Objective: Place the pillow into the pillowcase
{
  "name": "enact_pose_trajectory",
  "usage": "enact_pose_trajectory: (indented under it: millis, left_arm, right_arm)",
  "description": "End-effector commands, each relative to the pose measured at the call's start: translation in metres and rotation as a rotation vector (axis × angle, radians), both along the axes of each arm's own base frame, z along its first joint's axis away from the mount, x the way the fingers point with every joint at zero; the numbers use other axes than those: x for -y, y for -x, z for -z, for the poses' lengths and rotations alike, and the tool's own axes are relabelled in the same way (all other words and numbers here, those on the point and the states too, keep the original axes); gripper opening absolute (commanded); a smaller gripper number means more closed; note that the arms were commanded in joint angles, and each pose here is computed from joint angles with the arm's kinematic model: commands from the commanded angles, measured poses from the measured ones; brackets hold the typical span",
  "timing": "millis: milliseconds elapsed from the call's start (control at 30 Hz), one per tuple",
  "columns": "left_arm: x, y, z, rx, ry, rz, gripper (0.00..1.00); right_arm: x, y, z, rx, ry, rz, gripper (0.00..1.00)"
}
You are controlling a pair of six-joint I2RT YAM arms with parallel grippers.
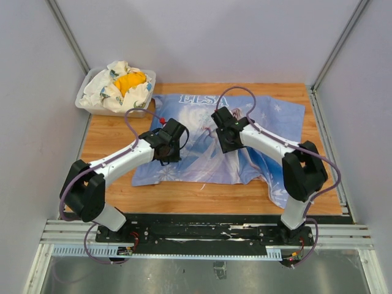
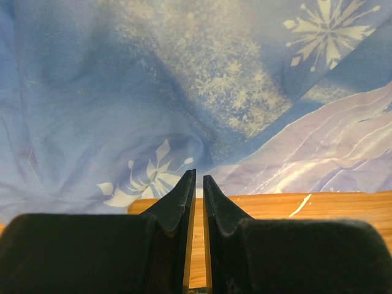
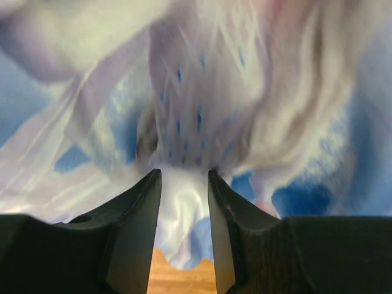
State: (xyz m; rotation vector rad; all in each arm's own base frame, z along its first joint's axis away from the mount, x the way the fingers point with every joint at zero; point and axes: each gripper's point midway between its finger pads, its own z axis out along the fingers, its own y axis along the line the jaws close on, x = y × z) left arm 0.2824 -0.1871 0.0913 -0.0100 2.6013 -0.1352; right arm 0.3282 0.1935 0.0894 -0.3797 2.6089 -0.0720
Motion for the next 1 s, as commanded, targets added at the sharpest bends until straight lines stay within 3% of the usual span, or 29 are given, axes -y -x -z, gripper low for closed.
enact_pose_trajectory:
  millis: [0, 100, 267, 700, 967]
  left_arm:
    - [-0.004, -0.002, -0.011, 0.022, -0.013, -0.018, 0.14]
    - [-0.008, 0.0, -0.011, 0.025, -0.022, -0.025, 0.14]
    - [-0.01, 0.002, -0.01, 0.026, -0.022, -0.036, 0.14]
    - [-0.004, 0.002, -0.004, 0.008, -0.001, -0.021, 0.13]
    - [-0.003, 0.002, -0.006, 0.014, 0.002, -0.023, 0.14]
  right_arm:
    - [0.007, -0.02, 0.019, -0.033, 0.067, 0.01, 0.37]
    - [0.006, -0.018, 0.029, -0.053, 0.069, 0.017, 0.31]
    - [0.012, -0.007, 0.029, -0.055, 0.061, 0.028, 0.01]
    - [0.015, 0.025, 0.015, -0.054, -0.03, 0.02, 0.01]
    - [0.005, 0.085, 0.024, -0.137, -0.042, -0.048, 0.01]
